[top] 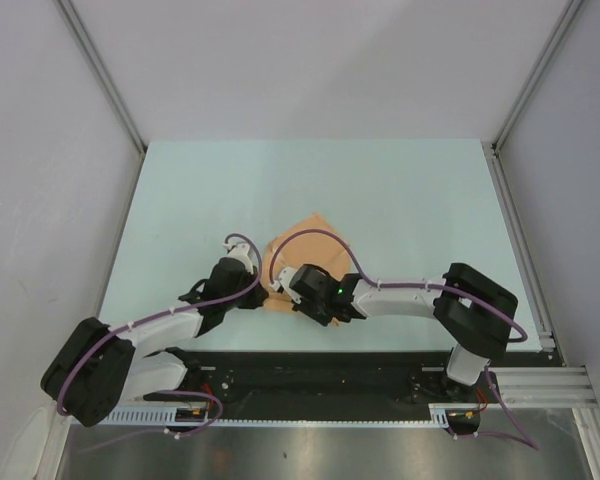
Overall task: Fold the napkin, place the utensils inside, and roll it up
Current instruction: Roll the napkin with the utensil
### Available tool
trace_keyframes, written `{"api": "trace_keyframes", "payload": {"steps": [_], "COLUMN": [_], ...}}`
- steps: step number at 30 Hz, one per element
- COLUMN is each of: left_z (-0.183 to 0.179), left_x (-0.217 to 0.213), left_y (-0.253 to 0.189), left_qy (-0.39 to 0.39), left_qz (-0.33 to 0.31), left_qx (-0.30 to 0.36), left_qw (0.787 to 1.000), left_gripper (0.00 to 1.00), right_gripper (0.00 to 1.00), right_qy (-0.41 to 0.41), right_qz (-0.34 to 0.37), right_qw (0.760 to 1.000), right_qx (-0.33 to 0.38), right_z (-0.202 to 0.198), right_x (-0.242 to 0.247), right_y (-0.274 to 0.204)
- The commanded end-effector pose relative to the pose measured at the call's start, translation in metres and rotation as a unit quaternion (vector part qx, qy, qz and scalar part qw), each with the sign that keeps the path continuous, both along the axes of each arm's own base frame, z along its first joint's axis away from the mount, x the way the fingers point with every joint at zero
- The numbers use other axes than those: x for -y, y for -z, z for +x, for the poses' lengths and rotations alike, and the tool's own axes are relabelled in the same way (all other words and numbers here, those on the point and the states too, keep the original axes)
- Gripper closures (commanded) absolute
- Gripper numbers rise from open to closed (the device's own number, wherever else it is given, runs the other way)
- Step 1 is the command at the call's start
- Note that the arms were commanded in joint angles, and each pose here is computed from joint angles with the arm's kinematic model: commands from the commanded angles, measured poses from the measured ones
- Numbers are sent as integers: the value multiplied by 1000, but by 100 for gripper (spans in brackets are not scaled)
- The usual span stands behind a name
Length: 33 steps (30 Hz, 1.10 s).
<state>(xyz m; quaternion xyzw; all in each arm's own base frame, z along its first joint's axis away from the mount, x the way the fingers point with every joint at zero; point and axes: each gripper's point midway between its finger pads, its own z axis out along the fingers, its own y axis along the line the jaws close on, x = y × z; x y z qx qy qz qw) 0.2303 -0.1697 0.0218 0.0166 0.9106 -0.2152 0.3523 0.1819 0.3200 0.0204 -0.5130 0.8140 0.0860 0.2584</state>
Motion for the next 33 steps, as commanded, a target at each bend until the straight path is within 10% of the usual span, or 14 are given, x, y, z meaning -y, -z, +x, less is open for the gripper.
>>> {"api": "trace_keyframes", "payload": {"steps": [1,12,24,33], "left_z": [8,13,19,19], "left_x": [-4,-8,-15,-11], "left_y": [-8,-18,0,2], "left_qy": [-12,-12,-26,-11], "left_qz": [-1,15,60,59], "left_qx": [13,6,-50,-54], "left_qw": [1000,1000,997,997], "left_gripper": [100,100,100,100], "right_gripper": [100,100,100,57], "right_qy": [-20,-44,1,7], "right_qz": [-15,57,104,160], "right_qw": [995,926,883,887], "right_qx": [-96,-371,-458,-434], "right_z": [-25,-64,-41,-24], "right_x": [2,-10,1,-4], "right_y": [14,-13,6,-30]}}
